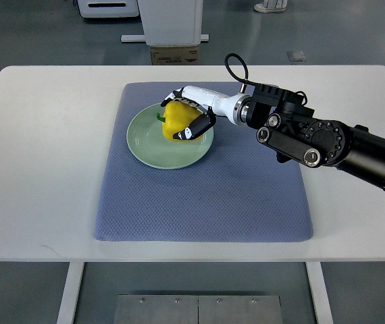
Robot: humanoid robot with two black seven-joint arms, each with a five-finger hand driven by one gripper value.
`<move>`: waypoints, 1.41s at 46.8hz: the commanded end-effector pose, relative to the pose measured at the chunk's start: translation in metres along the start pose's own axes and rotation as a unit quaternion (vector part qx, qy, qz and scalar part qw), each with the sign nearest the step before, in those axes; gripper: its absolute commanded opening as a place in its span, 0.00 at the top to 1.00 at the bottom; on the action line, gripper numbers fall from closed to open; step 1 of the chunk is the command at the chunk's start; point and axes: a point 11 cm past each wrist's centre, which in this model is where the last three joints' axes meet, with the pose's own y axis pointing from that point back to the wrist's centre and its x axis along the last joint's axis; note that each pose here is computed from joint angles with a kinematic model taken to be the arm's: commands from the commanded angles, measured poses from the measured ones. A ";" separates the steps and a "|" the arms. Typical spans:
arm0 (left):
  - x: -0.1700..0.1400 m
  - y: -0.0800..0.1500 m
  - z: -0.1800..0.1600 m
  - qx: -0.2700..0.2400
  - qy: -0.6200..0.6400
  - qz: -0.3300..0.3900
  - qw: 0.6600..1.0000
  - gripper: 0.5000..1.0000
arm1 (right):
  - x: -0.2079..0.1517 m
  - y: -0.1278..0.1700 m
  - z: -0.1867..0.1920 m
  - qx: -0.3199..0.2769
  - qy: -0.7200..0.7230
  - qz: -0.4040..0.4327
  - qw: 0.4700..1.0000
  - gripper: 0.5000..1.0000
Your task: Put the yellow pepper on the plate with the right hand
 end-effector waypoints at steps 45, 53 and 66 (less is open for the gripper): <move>0.000 0.000 0.000 0.000 0.000 0.000 1.000 0.00 | -0.007 0.000 0.003 0.007 -0.065 0.028 0.997 0.01; 0.000 0.000 0.000 0.000 0.000 0.000 1.000 0.00 | 0.021 0.002 -0.010 0.028 -0.107 0.073 0.991 0.02; 0.000 0.000 0.000 0.000 0.001 0.000 1.000 0.00 | 0.048 0.007 -0.016 0.049 -0.181 0.119 0.975 0.02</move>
